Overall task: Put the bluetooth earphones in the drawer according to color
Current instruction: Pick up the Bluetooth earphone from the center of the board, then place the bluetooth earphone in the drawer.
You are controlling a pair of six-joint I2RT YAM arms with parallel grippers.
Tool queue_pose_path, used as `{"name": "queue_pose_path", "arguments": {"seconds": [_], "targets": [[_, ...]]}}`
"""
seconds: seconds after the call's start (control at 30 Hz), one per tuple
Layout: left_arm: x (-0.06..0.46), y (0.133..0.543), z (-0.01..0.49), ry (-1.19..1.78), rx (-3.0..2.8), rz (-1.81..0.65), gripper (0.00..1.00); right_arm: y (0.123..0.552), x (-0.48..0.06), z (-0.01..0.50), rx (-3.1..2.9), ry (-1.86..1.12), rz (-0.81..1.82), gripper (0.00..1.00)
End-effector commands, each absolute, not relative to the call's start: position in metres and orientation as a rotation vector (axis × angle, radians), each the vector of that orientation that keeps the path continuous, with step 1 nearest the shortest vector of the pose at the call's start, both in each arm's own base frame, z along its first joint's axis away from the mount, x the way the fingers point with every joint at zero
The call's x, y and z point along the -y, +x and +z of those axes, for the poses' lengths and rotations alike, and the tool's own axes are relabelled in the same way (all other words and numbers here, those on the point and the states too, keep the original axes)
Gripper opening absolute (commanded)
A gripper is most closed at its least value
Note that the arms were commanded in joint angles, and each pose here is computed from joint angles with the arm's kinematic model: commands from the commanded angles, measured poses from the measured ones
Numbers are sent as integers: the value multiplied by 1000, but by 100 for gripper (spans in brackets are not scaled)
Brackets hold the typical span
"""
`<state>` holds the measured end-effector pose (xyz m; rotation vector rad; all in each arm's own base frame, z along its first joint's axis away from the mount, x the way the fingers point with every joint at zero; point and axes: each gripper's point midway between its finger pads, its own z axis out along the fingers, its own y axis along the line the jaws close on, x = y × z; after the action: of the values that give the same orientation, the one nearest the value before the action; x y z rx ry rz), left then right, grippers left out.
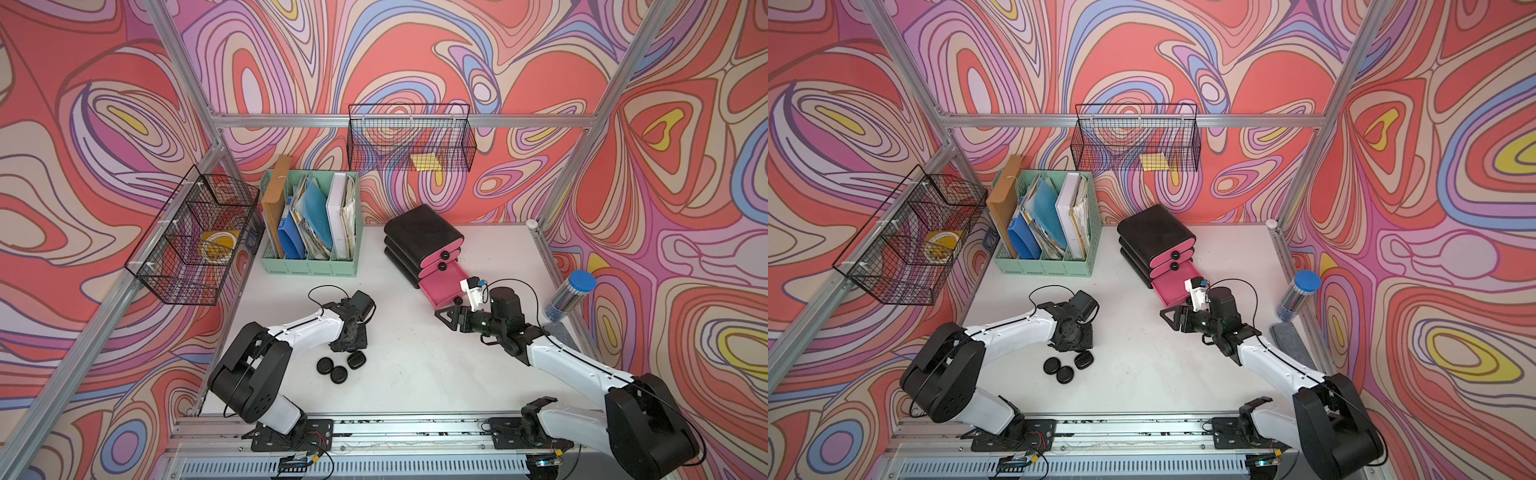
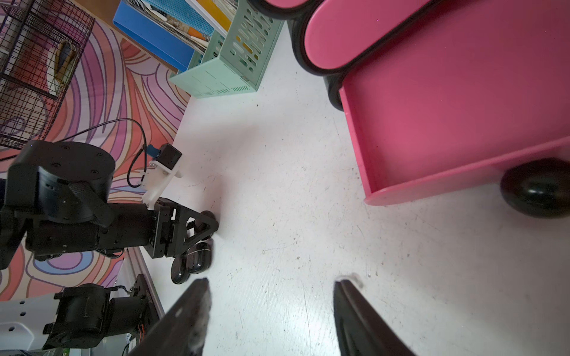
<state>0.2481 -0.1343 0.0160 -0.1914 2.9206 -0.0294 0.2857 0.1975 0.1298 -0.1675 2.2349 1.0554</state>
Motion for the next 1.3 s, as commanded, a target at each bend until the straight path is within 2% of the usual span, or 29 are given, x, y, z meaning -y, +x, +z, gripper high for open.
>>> {"name": "queue_pose_path", "arguments": {"seconds": [0.0,0.27,0.53,0.73,1.03,1.27], "targets": [[148,249,15,-123,-2946,-109,54,282,-195,125,-2240,-172,1034,65],[180,266,35,-44,-2901,-208,54,283,-190,123,-2238,-141,999,64],[247,293,74,136,-2809,-282,53,292,-134,108,-2306,107,624,68],[308,306,106,286,-2715,-357,53,288,-112,103,-2312,194,502,71],[394,342,124,404,-2575,-417,50,287,-111,97,-2325,234,507,72],[421,385,116,394,-2476,-330,49,283,-116,94,-2330,248,559,72]]}}
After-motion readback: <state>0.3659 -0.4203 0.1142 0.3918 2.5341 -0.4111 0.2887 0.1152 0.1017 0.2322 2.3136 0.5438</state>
